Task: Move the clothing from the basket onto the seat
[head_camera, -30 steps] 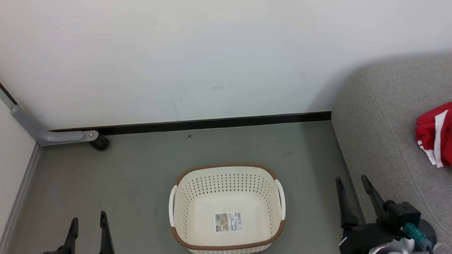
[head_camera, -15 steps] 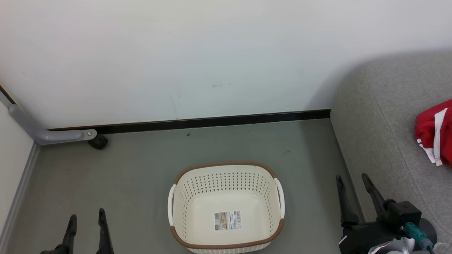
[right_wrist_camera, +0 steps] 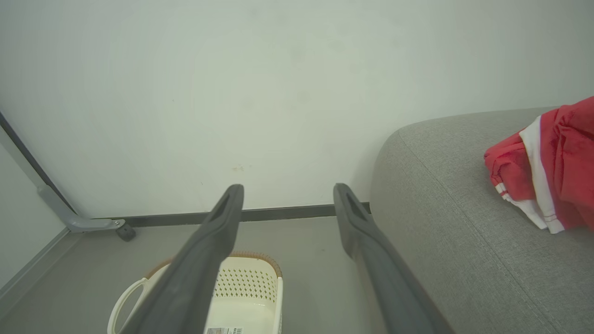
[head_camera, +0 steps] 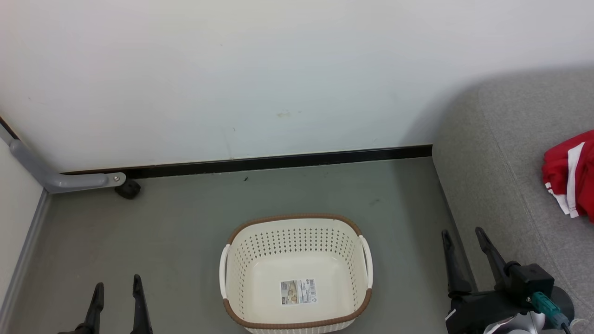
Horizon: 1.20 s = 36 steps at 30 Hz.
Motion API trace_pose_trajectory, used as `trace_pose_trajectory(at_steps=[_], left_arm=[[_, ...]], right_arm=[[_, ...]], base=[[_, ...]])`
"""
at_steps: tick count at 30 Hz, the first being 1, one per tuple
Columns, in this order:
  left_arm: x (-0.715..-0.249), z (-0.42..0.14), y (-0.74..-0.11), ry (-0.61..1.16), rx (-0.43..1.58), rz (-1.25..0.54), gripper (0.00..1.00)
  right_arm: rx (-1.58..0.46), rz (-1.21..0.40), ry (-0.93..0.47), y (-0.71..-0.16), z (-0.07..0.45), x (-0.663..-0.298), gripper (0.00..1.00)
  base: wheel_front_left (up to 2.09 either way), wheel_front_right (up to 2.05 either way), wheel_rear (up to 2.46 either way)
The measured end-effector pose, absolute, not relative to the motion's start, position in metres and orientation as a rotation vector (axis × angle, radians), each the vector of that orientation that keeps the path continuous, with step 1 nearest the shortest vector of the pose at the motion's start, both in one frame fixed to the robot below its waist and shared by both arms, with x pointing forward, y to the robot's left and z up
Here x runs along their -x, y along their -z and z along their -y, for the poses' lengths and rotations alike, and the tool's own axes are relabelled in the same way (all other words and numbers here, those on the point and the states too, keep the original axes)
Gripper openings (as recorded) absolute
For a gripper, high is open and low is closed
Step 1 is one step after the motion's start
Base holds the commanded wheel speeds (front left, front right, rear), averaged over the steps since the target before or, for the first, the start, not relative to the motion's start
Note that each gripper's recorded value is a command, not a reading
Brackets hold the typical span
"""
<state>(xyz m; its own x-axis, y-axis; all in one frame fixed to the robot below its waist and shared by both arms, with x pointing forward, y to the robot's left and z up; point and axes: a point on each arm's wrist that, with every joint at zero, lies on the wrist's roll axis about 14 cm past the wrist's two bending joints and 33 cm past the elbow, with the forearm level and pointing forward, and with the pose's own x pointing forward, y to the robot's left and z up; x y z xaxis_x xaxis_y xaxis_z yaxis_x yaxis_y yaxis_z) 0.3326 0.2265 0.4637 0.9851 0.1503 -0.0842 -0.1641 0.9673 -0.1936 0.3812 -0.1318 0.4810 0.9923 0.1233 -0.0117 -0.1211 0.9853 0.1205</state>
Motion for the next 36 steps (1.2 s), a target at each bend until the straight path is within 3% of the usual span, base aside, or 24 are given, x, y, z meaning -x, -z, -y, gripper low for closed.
trace_pose_trajectory(at_steps=[7, 8, 15, 36], left_arm=[[-0.333, -0.227, -0.464, -0.154, 0.200, -0.067, 1.00], [-0.334, -0.226, -0.464, -0.146, 0.202, -0.066, 0.00], [-0.322, -0.217, -0.438, -0.158, 0.238, -0.154, 0.00], [-0.325, -0.218, -0.428, -0.206, 0.518, -0.211, 0.00]], right_arm=[[-0.120, -0.016, -0.120, -0.482, 0.133, -0.381, 1.00], [-0.120, -0.016, -0.119, -0.482, 0.133, -0.381, 0.00], [-0.122, -0.135, -0.105, -0.445, 0.135, -0.362, 0.00], [-0.426, -0.200, 0.014, -0.439, 0.158, -0.365, 0.00]], base=[[0.00, 0.00, 0.00], [0.00, 0.00, 0.00], [0.00, 0.00, 0.00], [0.00, 0.00, 0.00]])
